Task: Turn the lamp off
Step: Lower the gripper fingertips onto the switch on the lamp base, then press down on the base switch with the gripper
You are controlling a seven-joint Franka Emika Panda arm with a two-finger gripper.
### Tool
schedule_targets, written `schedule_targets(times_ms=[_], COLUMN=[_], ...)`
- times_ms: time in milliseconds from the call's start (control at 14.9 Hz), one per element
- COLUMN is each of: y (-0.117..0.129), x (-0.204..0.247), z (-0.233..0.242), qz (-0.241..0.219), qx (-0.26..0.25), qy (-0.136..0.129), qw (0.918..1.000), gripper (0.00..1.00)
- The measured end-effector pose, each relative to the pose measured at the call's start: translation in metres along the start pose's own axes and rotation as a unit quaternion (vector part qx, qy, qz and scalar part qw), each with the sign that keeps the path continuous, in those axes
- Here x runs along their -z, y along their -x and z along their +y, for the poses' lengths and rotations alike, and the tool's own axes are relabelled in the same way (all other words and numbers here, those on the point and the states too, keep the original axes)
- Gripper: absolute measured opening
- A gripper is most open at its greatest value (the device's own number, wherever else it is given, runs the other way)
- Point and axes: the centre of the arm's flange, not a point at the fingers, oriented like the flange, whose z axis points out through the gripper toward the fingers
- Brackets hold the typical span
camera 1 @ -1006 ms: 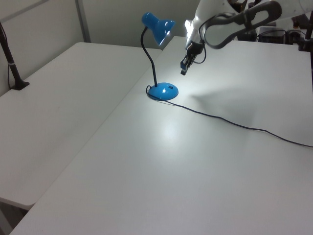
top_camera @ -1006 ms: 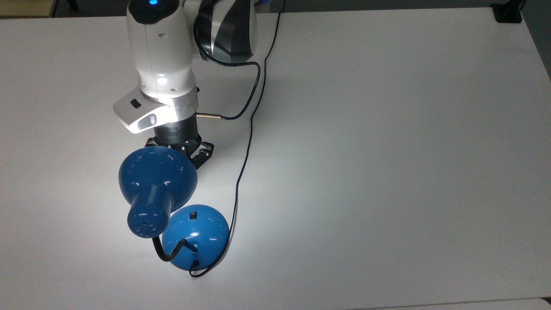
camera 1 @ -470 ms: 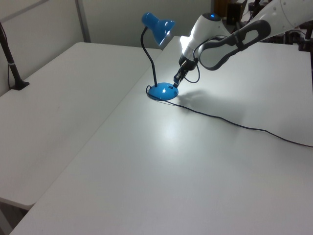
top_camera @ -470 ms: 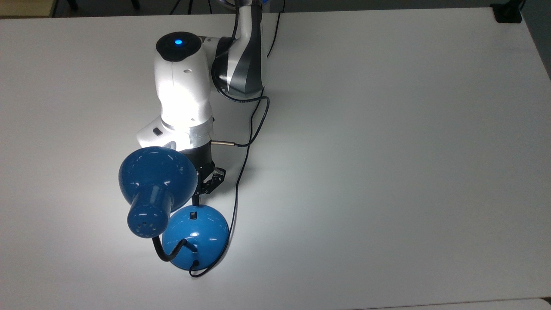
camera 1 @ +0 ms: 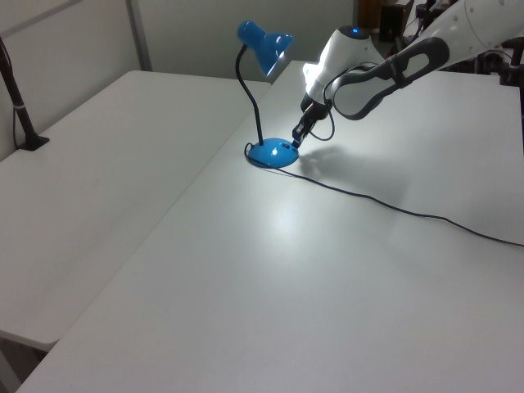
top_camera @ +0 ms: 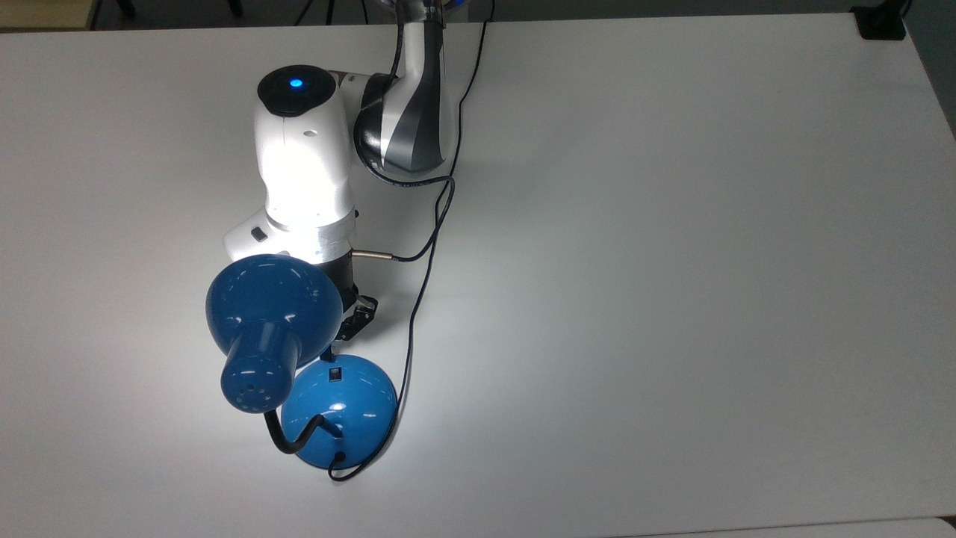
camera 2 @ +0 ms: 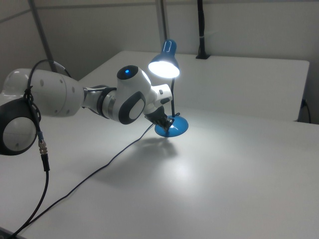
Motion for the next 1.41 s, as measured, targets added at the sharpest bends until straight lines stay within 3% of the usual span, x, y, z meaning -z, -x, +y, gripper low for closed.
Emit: schedule_targets(times_ms=[1409], y=[-0.017], x=[-0.006], z=[-0.009], qz=[0.016], qx=[0.011], qy=[-0.004], qw=[0.9998], gripper=[0.04])
